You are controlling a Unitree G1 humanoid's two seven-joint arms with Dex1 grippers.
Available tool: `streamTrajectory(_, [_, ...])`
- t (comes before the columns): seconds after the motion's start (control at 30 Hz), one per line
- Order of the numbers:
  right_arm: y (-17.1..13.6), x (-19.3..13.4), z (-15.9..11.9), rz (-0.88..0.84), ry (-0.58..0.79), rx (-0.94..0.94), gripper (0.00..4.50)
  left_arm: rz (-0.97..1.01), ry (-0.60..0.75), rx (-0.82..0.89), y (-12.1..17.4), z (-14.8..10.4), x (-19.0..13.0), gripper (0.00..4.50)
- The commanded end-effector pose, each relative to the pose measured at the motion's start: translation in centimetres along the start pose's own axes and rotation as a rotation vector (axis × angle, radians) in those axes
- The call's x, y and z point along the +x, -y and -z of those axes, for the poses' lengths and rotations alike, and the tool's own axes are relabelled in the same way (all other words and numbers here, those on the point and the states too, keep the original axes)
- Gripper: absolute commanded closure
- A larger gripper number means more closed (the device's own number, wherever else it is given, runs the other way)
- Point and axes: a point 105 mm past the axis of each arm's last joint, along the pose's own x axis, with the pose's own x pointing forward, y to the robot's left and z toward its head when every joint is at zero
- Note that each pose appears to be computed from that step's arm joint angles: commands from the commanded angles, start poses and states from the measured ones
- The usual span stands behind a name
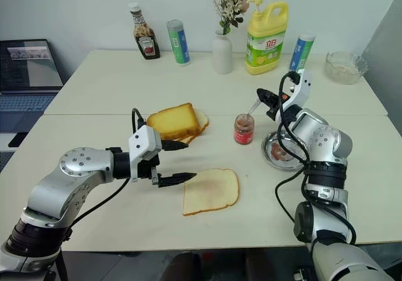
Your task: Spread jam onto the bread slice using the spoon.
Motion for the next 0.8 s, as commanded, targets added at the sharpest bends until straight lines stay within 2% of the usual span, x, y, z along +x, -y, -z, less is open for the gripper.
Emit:
streamTrajectory(0.03, [-1.3,-0.3,-2.0,-0.033,0.064,-0.151,4.44,0.001,0.019,0.055,0.0,-1.0,-0.2,0.0])
streamTrajectory(0.2, [-2.7,-0.1,-1.7,-0.073,0.068,-0.377,4.44,0.003,0.018,0.055,0.0,-0.9,-0.2,0.0])
streamTrajectory(0.33, [-4.6,0.0,-0.4,-0.149,0.042,-0.608,4.44,0.003,0.017,0.055,0.0,-0.9,-0.2,0.0])
streamTrajectory(0.63, [-5.2,0.2,2.1,-0.184,0.013,-0.884,4.44,0.004,0.021,0.058,0.1,-1.0,-0.2,0.0])
streamTrajectory(0.8, [-4.8,0.3,2.7,-0.18,0.009,-0.939,4.44,0.001,0.023,0.061,0.0,-1.0,-0.2,0.0])
